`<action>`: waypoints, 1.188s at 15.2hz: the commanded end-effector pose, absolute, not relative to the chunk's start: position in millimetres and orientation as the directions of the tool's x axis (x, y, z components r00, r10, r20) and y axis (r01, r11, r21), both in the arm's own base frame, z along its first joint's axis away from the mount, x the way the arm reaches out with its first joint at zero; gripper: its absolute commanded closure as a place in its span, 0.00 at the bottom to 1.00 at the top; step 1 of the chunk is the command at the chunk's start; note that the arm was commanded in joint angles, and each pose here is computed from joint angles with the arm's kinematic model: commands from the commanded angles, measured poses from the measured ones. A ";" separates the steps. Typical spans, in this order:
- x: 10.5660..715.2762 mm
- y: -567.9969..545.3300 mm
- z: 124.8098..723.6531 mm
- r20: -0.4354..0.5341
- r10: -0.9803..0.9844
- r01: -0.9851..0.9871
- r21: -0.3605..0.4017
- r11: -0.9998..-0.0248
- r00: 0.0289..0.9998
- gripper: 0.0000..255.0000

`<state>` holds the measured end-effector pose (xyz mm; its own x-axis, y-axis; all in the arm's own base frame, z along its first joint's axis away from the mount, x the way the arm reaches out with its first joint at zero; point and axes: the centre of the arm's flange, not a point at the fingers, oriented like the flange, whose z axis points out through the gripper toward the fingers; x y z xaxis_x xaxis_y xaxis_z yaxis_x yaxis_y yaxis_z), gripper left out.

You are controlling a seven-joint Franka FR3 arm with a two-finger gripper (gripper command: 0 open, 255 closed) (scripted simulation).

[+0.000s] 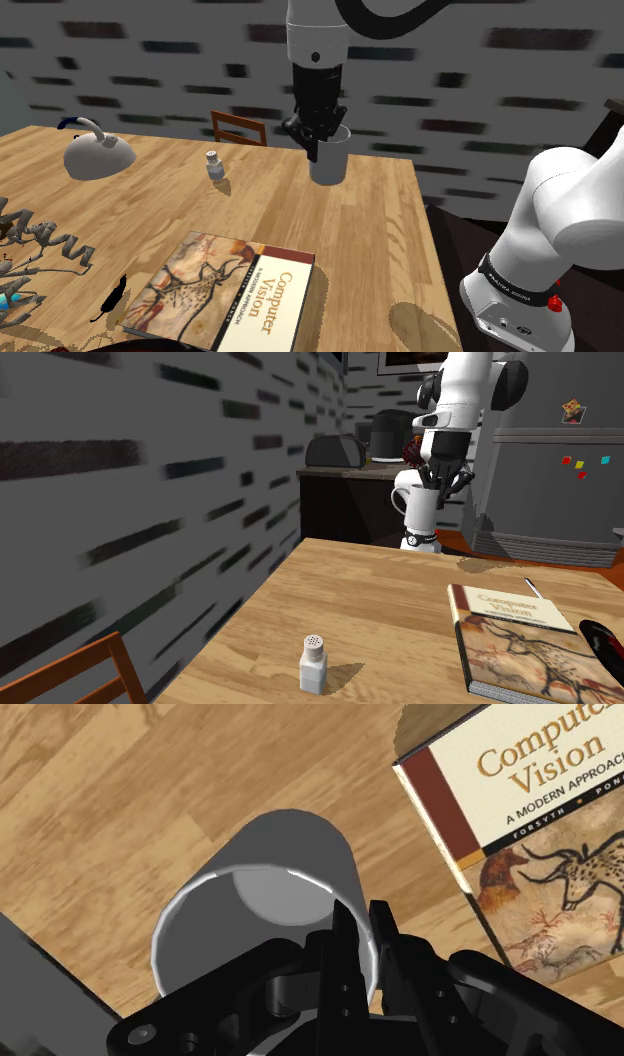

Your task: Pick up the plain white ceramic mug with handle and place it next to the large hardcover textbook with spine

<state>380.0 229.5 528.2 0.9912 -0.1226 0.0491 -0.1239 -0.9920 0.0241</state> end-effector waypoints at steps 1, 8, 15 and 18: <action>355.4 242.2 525.2 0.049 -0.124 -0.125 0.025 -0.992 0.991 1.00; 276.3 290.0 525.5 0.049 -0.124 -0.125 0.025 -0.992 0.991 1.00; 197.2 337.8 525.8 0.049 -0.124 -0.125 0.025 -0.992 0.991 1.00; 154.3 363.7 526.0 0.049 -0.124 -0.125 0.025 -0.992 0.991 1.00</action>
